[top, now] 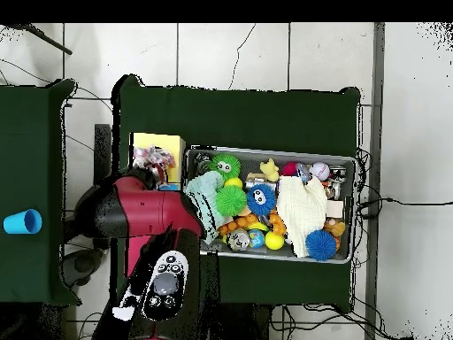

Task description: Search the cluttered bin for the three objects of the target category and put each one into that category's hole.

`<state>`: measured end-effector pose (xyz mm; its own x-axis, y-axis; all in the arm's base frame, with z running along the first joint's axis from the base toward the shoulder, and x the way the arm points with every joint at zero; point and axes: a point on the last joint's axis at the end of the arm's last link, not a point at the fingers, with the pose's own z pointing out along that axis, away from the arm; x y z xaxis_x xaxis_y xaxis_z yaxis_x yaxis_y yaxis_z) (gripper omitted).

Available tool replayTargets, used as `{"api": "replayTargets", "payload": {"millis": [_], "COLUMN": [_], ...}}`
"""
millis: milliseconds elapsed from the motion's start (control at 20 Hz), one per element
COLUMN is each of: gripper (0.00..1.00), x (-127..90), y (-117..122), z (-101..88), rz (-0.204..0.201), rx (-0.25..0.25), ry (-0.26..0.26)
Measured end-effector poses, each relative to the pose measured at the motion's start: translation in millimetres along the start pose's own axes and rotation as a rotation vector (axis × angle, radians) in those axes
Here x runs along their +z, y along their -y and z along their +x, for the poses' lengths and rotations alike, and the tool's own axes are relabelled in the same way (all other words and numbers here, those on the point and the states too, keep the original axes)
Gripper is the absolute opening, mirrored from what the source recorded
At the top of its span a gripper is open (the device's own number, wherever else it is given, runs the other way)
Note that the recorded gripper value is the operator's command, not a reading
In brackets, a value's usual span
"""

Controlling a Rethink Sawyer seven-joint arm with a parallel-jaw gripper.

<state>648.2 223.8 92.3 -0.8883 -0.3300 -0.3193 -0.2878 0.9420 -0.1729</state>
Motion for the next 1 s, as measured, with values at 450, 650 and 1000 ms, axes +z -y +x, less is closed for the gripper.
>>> {"api": "replayTargets", "payload": {"millis": [450, 650, 1000], "gripper": [0.00, 0.00, 0.00], "x": [4.6, 5.2, 7.0], "y": [-1.1, -1.2, -1.2], "z": [3.5, 3.9, 3.7], "rz": [0.000, 0.000, 0.003], "rx": [-0.002, -0.002, -0.002], "ry": [-0.007, -0.008, 0.002]}}
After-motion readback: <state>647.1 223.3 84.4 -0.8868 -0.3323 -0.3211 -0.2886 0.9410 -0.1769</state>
